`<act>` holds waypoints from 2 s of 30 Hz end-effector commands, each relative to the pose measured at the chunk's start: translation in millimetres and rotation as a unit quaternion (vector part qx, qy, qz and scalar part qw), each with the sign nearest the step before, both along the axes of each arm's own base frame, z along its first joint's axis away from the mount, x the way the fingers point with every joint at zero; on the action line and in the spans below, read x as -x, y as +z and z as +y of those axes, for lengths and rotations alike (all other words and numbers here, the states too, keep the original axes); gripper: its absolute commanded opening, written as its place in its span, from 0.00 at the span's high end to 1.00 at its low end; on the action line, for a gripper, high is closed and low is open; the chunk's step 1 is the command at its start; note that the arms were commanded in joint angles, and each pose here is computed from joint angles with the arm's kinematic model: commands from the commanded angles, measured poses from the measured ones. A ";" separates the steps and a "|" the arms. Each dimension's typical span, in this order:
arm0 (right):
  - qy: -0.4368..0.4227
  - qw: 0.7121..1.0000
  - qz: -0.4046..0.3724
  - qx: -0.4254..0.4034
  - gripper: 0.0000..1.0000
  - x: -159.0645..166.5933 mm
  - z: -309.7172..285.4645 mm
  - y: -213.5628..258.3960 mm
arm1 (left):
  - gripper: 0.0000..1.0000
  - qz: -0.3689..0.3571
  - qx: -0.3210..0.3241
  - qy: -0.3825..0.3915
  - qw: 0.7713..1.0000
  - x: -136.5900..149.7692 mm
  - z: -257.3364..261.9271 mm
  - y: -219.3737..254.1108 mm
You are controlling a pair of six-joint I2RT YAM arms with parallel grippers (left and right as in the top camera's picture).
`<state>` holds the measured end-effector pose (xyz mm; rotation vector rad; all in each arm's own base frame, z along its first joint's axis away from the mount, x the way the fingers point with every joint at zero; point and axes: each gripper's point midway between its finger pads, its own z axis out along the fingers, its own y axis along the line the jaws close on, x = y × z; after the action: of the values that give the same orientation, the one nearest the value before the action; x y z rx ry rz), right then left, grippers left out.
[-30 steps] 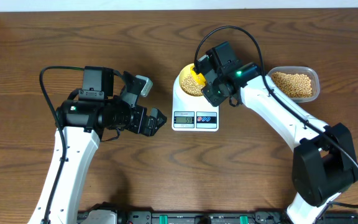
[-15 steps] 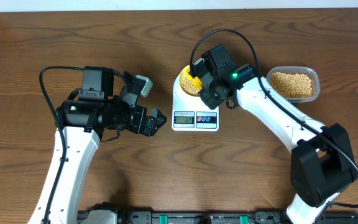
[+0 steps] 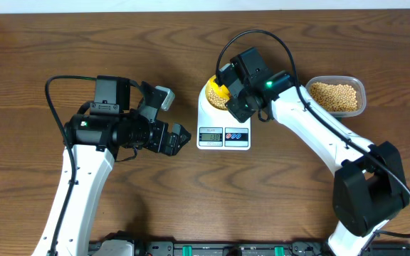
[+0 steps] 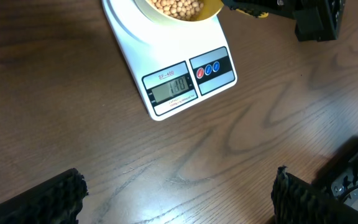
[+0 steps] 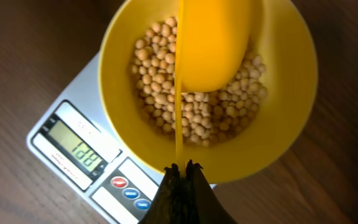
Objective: Scoop item into bowl and weigh 50g on scale
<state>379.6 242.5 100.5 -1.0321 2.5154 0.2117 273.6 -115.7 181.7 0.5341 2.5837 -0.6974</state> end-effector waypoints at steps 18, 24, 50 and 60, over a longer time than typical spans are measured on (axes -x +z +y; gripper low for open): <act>0.011 0.999 -0.025 0.045 0.99 -9.4 -10.3 0.6 | 0.02 0.004 -0.005 0.002 1.000 0.4 2.8 -3.9; 0.018 0.999 -0.014 0.037 0.99 -4.6 -7.4 -0.6 | 0.02 0.004 -0.005 0.002 1.000 0.4 2.8 -3.9; 0.044 0.999 0.001 0.020 0.99 1.7 1.8 -0.6 | 0.02 0.004 -0.005 0.002 1.000 0.4 2.8 -3.9; 0.061 0.998 0.025 -0.019 0.99 10.9 13.6 5.2 | 0.02 0.004 -0.005 0.002 1.000 0.4 2.8 -3.9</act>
<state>369.4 245.4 101.4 -1.1529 2.5074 0.2476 273.6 -115.7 181.6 0.5341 2.5840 -0.6975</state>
